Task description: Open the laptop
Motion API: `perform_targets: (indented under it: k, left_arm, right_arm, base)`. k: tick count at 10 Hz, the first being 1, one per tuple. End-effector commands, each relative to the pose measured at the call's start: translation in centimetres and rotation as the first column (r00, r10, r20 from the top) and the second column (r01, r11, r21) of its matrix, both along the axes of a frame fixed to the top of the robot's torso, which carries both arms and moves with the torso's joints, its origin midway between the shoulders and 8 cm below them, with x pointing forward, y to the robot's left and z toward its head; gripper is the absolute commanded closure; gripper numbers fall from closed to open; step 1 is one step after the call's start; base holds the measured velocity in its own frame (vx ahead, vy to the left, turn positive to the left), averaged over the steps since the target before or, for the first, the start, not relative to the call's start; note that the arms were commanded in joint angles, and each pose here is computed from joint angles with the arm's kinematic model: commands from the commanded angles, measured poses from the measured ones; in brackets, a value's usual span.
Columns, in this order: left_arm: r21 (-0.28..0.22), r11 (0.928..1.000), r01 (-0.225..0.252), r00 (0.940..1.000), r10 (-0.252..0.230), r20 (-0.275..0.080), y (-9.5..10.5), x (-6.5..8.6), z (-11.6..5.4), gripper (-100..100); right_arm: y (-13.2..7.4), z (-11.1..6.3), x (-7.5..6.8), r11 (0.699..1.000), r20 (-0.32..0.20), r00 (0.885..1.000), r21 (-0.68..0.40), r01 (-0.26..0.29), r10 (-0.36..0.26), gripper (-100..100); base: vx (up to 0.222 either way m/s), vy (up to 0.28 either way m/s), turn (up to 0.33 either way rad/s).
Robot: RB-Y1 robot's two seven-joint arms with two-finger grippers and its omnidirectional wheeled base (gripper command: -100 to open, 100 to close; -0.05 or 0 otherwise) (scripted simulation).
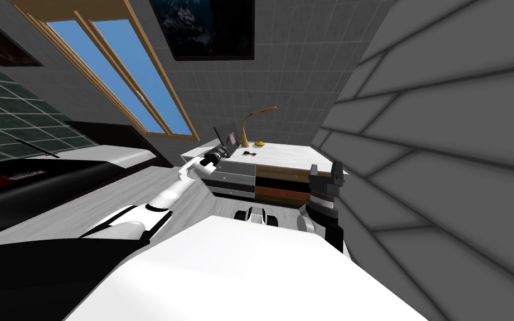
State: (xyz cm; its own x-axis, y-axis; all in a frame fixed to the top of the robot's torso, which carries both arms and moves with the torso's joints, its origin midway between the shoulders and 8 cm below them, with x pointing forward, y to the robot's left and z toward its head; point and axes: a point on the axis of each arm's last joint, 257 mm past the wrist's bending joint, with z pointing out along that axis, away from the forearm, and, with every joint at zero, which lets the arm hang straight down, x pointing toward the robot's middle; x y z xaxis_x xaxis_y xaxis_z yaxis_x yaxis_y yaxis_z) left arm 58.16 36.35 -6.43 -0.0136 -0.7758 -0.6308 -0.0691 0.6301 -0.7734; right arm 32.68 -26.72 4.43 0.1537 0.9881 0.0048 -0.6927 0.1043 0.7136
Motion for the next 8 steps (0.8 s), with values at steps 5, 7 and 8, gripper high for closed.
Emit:
perform_targets:
  k: [5, 7, 8]
  left_arm:
    - [-0.008, 1.0000, 0.004, 0.9997, -0.004, -0.025, 0.0, -3.7, -2.0, 100]
    - [-0.008, 0.9999, 0.008, 1.0000, -0.008, -0.003, -0.1, -5.6, -1.0, 100]
    - [-0.008, 1.0000, 0.005, 0.9997, -0.005, -0.024, 0.1, -6.3, -2.1, 100]
  right_arm:
    - [0.0, 0.0, 0.0, 1.000, 0.000, 1.000, 0.000, 0.000, 0.000, 0]
    - [0.0, 0.0, 0.0, 1.000, 0.000, 1.000, 0.000, 0.000, 0.000, 0]
    - [0.0, 0.0, 0.0, 1.000, 0.000, 1.000, 0.000, 0.000, 0.000, 0]
  base:
    - [0.052, 0.002, 0.006]
    - [0.085, -0.006, 0.012]
    - [0.040, 0.001, 0.008]
